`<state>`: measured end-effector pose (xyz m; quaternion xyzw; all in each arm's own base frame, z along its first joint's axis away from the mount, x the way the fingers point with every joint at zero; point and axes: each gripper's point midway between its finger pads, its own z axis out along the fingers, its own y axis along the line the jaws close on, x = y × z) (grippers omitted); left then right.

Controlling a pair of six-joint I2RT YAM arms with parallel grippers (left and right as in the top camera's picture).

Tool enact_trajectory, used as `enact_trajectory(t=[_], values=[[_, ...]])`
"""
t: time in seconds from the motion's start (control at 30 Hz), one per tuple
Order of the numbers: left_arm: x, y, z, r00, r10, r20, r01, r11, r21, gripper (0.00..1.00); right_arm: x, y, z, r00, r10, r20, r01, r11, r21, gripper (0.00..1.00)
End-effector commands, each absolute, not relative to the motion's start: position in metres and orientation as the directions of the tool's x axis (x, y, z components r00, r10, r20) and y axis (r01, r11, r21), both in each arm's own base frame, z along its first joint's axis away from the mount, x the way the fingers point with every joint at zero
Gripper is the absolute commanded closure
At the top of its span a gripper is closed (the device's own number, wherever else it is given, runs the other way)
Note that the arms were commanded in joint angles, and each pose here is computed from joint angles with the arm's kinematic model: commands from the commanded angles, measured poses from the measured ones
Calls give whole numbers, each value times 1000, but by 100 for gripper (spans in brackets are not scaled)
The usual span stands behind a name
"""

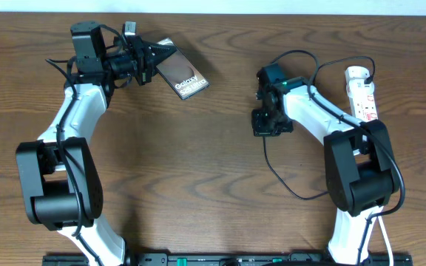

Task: Plug charger to phone and switch on socket
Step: 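Lift the USB-C plug with the right gripper toward the phone's bottom port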

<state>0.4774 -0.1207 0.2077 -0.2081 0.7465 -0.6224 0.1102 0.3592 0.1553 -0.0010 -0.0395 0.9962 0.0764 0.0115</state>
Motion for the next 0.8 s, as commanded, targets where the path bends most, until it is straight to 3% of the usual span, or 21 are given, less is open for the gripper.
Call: enact_trajectory(t=[0.0,0.2,0.3,0.5,0.63,0.77], values=[[473,-123,217,-904,-417,91,-156,124,-980,93,363,156,-10,-989,-149,-23,-150,973,178,99],[473,-123,217,-904,-417,91,-156,124,-980,93,386,145,21,-967,-223,-123,-230,972,52,99],[473,-123,217,-904,-417,91,-156,124,-980,93,388,152,39,-941,-297,-164,-310,948,65,99],[473,-123,217,-904,-417,91,-155,124,-980,93,381,188,98,-869,-376,-320,-473,823,315,99],[473,-123,217,-904,-417,91,-155,124,-980,93,370,208,143,-807,-383,-449,-583,639,502,99],[473,-123,217,-905,-416,90,-154,124,-980,93,362,219,165,-794,-347,-499,-607,498,620,99]])
